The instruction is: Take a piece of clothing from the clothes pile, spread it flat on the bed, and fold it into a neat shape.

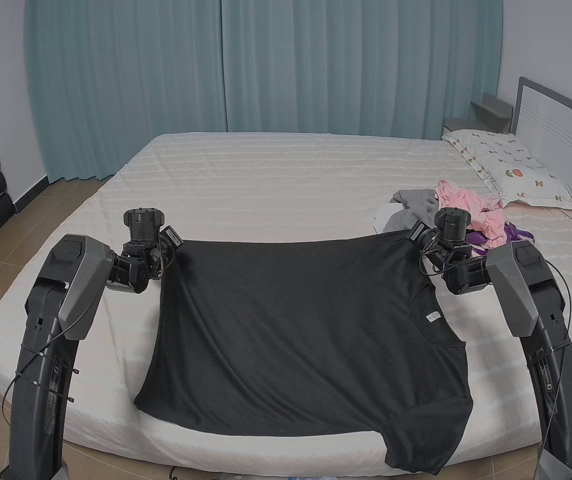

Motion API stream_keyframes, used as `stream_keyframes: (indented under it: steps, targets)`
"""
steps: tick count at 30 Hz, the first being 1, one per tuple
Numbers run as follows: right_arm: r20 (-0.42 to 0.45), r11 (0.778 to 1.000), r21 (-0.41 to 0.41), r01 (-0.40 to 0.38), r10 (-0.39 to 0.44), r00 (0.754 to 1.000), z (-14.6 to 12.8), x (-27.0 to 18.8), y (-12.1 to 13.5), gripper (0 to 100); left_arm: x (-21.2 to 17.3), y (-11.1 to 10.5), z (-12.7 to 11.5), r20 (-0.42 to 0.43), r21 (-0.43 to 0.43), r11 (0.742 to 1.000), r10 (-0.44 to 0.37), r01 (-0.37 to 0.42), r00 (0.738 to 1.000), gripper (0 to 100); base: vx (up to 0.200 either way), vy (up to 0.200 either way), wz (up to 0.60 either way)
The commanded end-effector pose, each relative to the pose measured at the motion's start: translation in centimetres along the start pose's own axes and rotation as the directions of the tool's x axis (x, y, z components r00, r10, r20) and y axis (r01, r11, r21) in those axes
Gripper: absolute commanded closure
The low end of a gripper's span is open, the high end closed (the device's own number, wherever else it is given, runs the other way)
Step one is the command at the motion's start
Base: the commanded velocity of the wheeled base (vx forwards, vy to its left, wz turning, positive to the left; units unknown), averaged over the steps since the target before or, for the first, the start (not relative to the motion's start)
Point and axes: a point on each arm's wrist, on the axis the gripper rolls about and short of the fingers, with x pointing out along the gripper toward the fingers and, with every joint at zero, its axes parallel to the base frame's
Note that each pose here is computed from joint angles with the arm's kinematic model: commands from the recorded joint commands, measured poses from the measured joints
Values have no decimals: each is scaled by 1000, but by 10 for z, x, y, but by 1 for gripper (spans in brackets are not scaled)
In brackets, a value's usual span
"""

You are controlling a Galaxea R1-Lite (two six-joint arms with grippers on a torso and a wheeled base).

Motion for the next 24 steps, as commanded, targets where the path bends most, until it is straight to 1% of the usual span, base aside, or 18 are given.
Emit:
stream_keyframes:
  steps: [1, 9, 17, 18, 21, 24]
  targets:
    - [-21, 1000, -4, 13, -13, 1000, -11, 2, -7, 100, 6, 3, -10, -9, 4, 1000, 0, 0, 1000, 100, 0, 0, 0]
    - [-34, 1000, -7, 20, -21, 999, -19, 4, -11, 100, 11, 7, -17, -9, 6, 1000, 16, -16, 1000, 100, 0, 0, 0]
    - [-43, 1000, -12, 23, -23, 999, -23, 4, -12, 100, 11, 3, -24, -22, 12, 1000, 11, -10, 1000, 100, 0, 0, 0]
    - [-45, 1000, -13, 23, -23, 999, -24, 4, -12, 0, 11, 3, -25, -24, 13, 1000, 12, -11, 1000, 0, 0, 0, 0]
    - [-44, 1000, -9, 22, -22, 999, -24, 4, -12, 0, 10, 4, -27, -28, 14, 1000, 15, -15, 999, 0, 0, 0, 0]
    - [-32, 1000, -4, 17, -17, 999, -17, 2, -9, 0, 9, 4, -26, -29, 15, 1000, 19, -18, 999, 0, 0, 0, 0]
